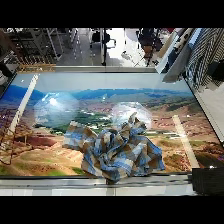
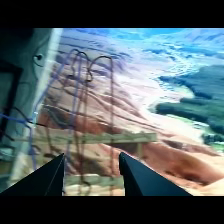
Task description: Fold the clothes and pants, and hang the long-sleeved shirts on hangers.
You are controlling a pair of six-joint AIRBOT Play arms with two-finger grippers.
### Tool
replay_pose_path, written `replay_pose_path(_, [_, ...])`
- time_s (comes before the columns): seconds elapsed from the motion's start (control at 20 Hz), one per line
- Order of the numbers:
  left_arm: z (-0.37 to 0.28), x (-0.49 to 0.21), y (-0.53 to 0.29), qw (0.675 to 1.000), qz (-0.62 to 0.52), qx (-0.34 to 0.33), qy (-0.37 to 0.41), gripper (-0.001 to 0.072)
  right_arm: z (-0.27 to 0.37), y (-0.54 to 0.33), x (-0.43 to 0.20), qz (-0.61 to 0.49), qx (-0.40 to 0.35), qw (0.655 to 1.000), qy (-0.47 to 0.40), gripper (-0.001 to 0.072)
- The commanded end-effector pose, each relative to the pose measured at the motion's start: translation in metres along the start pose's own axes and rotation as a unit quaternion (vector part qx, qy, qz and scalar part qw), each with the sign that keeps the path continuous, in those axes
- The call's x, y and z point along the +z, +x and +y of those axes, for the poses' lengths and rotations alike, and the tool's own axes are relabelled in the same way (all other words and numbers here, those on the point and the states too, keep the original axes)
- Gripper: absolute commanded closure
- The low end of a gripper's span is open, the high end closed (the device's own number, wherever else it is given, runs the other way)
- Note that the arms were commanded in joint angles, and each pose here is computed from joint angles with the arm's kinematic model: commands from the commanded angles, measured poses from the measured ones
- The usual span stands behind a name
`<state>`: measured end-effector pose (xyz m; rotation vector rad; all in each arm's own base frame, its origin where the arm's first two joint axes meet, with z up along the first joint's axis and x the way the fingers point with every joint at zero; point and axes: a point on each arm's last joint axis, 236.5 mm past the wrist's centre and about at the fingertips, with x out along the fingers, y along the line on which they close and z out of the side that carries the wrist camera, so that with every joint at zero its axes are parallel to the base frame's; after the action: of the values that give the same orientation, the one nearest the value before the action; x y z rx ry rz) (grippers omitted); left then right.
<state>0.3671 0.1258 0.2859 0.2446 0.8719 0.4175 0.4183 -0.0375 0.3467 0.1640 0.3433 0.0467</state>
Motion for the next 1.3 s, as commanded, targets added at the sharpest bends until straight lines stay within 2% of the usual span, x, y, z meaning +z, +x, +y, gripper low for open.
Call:
replay_pose_path(0.0, [-0.030,-0.004,-0.001,0.994,0.015,-0.062,-0.093,0.0336,0.005,0.000,0.008,-0.018,0.009,1.000,0.010,0.0682])
replay_pose_path(0.05, [-0.046,-0.005,-0.003,0.990,0.023,-0.094,-0.098,0.0277,0.007,-0.001,0.019,-0.040,0.015,0.999,0.017,0.0682])
replay_pose_path(0.1, [-0.066,-0.006,-0.006,0.986,0.029,-0.134,-0.091,0.0072,0.009,-0.003,0.029,-0.060,0.019,0.998,0.024,0.0683])
replay_pose_path(0.15, [-0.081,-0.008,-0.008,0.982,0.038,-0.164,-0.089,0.0017,0.010,-0.004,0.036,-0.075,0.022,0.997,0.028,0.0683])
replay_pose_path(0.35, [-0.156,-0.019,-0.013,0.953,0.084,-0.287,-0.035,0.0018,0.027,-0.003,0.028,-0.056,0.060,0.995,0.052,0.0672])
replay_pose_path(0.45, [-0.212,-0.043,-0.020,0.921,0.123,-0.369,0.020,0.0018,0.035,0.004,-0.020,0.044,0.077,0.995,0.047,0.0438])
replay_pose_path(0.5, [-0.239,-0.060,-0.022,0.904,0.140,-0.402,0.050,0.0019,0.041,0.005,-0.057,0.121,0.092,0.987,0.045,0.0427])
replay_pose_path(0.55, [-0.268,-0.080,-0.021,0.885,0.157,-0.430,0.080,0.0019,0.048,0.003,-0.097,0.202,0.109,0.972,0.044,0.0427])
replay_pose_path(0.65, [-0.323,-0.125,-0.016,0.855,0.178,-0.468,0.134,0.0019,0.068,-0.014,-0.183,0.366,0.152,0.917,0.048,0.0424])
replay_pose_path(0.75, [-0.373,-0.175,-0.010,0.833,0.185,-0.487,0.184,0.0019,0.099,-0.024,-0.256,0.462,0.200,0.862,0.060,0.0405])
replay_pose_path(0.8, [-0.389,-0.198,-0.010,0.826,0.194,-0.490,0.200,0.0019,0.121,-0.028,-0.292,0.493,0.231,0.836,0.068,0.0324])
replay_pose_path(0.85, [-0.403,-0.220,-0.010,0.818,0.206,-0.492,0.215,0.0018,0.142,-0.030,-0.324,0.514,0.251,0.817,0.079,0.0193])
replay_pose_path(0.9, [-0.415,-0.234,-0.010,0.813,0.211,-0.493,0.227,0.0016,0.158,-0.026,-0.355,0.520,0.262,0.809,0.079,0.0130])
replay_pose_path(1.05, [-0.455,-0.247,-0.012,0.801,0.210,-0.517,0.216,-0.0003,0.183,0.005,-0.424,0.503,0.233,0.828,0.087,0.0133])
replay_pose_path(1.2, [-0.483,-0.242,-0.001,0.803,0.206,-0.532,0.170,-0.0001,0.204,0.030,-0.443,0.503,0.233,0.827,0.099,0.0154])
replay_pose_path(1.25, [-0.488,-0.239,0.006,0.809,0.199,-0.530,0.160,0.0000,0.207,0.036,-0.450,0.512,0.230,0.822,0.098,0.0219])
